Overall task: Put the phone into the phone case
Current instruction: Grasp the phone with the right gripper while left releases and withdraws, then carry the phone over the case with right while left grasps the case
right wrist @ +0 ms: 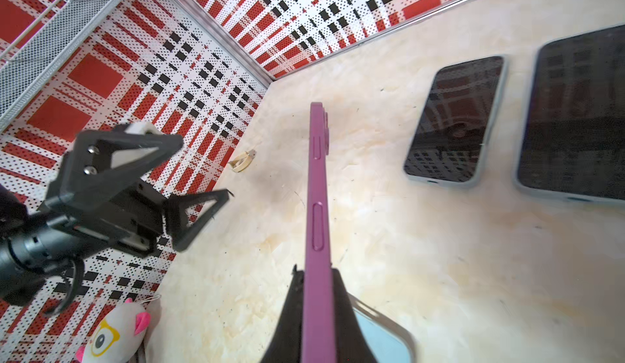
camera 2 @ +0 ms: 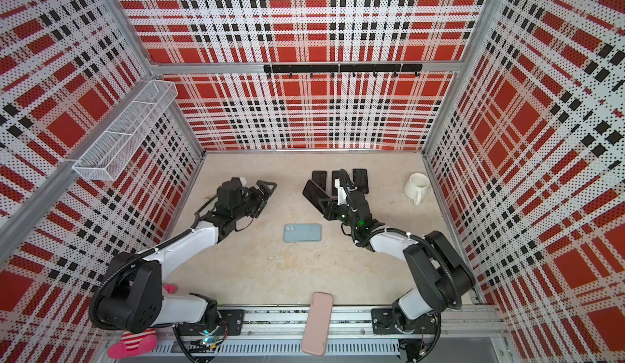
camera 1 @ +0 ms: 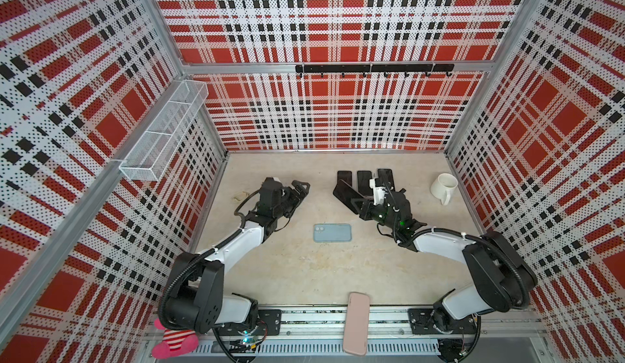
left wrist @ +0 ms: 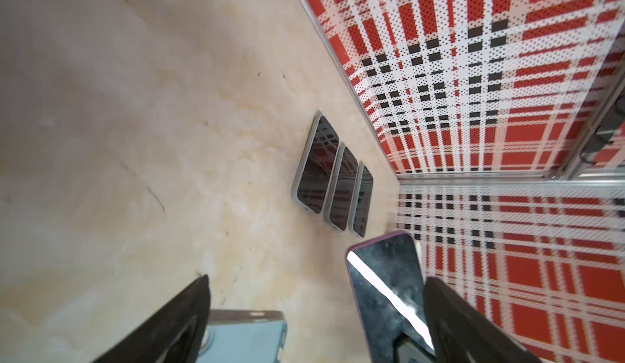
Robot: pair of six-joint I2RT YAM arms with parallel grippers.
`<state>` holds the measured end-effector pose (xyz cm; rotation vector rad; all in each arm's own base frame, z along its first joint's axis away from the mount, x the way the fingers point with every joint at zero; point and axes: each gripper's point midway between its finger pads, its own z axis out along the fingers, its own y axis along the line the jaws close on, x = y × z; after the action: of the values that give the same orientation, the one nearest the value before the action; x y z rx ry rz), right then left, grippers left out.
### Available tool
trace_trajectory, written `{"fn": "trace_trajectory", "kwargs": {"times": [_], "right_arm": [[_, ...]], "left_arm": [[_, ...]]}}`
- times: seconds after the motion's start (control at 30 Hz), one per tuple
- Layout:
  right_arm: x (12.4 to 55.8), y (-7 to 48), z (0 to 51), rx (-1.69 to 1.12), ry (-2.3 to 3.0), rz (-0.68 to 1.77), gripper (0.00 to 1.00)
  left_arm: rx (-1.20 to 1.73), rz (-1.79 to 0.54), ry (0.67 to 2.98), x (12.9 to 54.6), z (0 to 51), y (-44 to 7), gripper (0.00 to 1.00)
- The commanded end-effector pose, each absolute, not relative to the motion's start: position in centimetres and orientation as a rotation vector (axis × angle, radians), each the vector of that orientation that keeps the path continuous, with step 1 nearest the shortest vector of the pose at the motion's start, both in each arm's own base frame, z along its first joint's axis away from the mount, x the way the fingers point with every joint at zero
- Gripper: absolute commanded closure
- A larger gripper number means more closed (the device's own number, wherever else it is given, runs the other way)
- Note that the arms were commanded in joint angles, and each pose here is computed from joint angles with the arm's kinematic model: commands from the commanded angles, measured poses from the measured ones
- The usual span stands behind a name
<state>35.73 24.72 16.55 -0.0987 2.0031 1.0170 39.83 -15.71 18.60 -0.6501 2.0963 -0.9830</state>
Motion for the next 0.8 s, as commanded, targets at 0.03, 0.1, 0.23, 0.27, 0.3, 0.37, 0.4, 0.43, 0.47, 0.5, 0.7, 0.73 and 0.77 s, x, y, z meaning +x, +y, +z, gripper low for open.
{"fn": "trace_trajectory", "kwargs": {"times": [0.03,0.1,0.23,0.27,0.3,0.37,0.4,0.43,0.47,0.5,0.7,0.73,0.77], "right_arm": [[34.1,21.8,16.7,-0.133,2.111,0.994,1.00],[33.4,19.9,16.7,-0.163,2.170,0.932,1.00],[31.5,17.1,16.4,-0.186,2.299,0.877,1.00],[31.0,16.5,16.2,-0.189,2.330,0.873,1.00],[30.4,16.0,16.1,-0.194,2.360,0.878,1.00],[29.5,15.2,15.7,-0.201,2.416,0.885,1.00],[29.2,15.0,15.5,-0.201,2.436,0.897,1.00],[28.8,14.9,15.4,-0.204,2.453,0.915,1.00],[28.5,15.0,15.5,-0.210,2.466,0.939,1.00],[28.3,15.2,15.5,-0.215,2.473,0.970,1.00],[27.8,18.1,14.9,-0.265,2.529,1.197,1.00],[27.8,18.8,14.6,-0.289,2.543,1.202,1.00],[27.8,19.6,14.4,-0.316,2.550,1.214,1.00]], "left_arm": [[-0.367,-0.664,2.242,40.3,18.3,-14.7,0.07],[-0.274,-0.592,2.296,40.9,18.3,-14.9,0.10],[-0.099,-0.500,2.397,41.6,17.5,-15.9,0.14],[-0.061,-0.489,2.423,41.6,17.1,-16.2,0.15],[-0.027,-0.490,2.442,41.5,16.7,-16.7,0.16],[0.042,-0.500,2.463,41.1,16.0,-17.5,0.18],[0.064,-0.510,2.472,40.9,15.7,-17.8,0.20],[0.089,-0.525,2.485,40.6,15.2,-18.2,0.23],[0.105,-0.544,2.497,40.3,14.8,-18.5,0.25],[0.120,-0.562,2.510,39.9,14.4,-18.8,0.27],[0.231,-0.639,2.639,36.4,10.7,-19.8,0.38],[0.241,-0.653,2.659,35.8,10.0,-19.8,0.41],[0.250,-0.667,2.683,35.1,9.2,-19.8,0.43]]}}
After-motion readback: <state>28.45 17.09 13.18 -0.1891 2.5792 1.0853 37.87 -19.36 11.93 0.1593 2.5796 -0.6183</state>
